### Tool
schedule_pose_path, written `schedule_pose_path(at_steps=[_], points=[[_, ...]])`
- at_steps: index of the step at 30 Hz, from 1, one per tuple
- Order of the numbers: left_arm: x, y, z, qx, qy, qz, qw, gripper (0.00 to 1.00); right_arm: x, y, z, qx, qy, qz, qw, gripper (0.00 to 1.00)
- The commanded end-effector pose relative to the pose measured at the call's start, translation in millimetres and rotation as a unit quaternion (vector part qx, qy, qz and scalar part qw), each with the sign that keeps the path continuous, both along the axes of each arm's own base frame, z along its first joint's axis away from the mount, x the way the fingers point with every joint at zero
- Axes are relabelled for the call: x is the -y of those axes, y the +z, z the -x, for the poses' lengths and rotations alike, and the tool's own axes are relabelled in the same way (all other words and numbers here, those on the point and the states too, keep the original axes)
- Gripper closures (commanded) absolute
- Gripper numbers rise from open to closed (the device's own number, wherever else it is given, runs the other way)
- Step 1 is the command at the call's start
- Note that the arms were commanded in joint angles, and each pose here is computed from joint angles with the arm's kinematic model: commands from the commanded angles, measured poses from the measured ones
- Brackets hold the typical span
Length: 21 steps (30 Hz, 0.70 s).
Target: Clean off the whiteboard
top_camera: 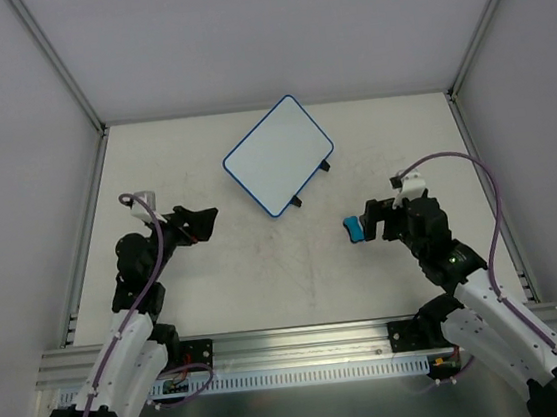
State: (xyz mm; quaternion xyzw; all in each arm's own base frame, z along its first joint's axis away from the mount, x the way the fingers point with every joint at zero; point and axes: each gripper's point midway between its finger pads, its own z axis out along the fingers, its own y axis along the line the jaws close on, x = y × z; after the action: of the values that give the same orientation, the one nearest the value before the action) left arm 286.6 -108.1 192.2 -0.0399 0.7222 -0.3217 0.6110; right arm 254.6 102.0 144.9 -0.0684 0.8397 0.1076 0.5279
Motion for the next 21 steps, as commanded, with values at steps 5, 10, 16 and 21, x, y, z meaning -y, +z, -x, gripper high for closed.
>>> schedule_pose_path(at_steps=[5, 10, 16, 21], points=[[-11.2, -48.7, 33.3, -0.035, 0.019, -0.022, 0.999, 0.01, 10.2, 7.3, 14.0, 0.06, -0.024, -0.053, 0.996, 0.01], [-10.1, -64.7, 48.8, -0.044, 0.01, -0.022, 0.999, 0.01, 13.5, -6.6, 21.9, 0.051, -0.029, -0.059, 0.997, 0.01], [-9.0, -62.1, 56.2, -0.021, 0.003, -0.023, 1.0, 0.01, 12.9, -6.8, 24.2, 0.053, -0.027, -0.066, 0.996, 0.01], [-9.4, -64.8, 55.3, -0.033, 0.004, -0.024, 0.999, 0.01, 10.8, -6.5, 24.7, 0.053, -0.021, -0.068, 0.996, 0.01]])
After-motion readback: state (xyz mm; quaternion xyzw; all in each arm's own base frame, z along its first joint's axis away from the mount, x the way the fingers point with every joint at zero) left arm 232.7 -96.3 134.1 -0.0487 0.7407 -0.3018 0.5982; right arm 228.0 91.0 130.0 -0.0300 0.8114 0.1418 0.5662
